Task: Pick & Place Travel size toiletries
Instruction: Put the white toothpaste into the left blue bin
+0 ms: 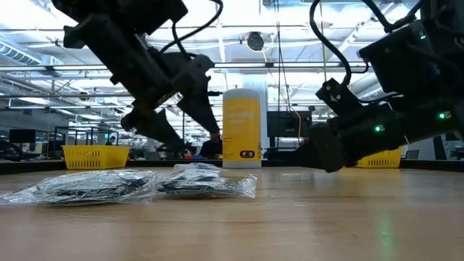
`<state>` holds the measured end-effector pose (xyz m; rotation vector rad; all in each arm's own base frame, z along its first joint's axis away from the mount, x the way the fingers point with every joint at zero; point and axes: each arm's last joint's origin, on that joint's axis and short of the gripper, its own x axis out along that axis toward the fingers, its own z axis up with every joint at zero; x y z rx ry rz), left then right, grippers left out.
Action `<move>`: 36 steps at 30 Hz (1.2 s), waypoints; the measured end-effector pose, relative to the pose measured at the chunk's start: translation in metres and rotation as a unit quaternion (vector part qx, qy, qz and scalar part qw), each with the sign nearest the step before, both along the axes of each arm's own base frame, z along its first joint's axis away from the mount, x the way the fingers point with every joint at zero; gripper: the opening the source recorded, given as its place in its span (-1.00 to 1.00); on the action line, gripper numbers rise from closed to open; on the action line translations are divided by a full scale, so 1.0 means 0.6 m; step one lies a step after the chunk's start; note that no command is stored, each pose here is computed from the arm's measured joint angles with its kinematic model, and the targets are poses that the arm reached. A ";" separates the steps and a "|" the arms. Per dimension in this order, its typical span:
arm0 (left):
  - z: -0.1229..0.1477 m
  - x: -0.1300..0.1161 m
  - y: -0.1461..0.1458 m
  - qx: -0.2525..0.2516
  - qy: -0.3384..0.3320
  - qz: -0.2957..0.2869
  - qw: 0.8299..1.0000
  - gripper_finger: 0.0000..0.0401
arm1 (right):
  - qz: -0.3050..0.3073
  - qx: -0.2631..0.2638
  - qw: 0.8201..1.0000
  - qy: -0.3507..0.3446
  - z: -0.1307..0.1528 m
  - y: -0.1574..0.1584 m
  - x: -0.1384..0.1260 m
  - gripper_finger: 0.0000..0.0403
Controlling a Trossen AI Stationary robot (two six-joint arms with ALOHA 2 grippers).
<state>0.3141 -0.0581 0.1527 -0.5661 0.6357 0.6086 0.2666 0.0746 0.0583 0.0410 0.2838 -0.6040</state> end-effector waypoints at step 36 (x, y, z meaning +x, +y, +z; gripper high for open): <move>-0.103 0.021 -0.013 0.032 0.039 0.014 0.999 -0.30 | -0.032 -0.008 0.997 -0.068 0.028 -0.038 0.019 -0.50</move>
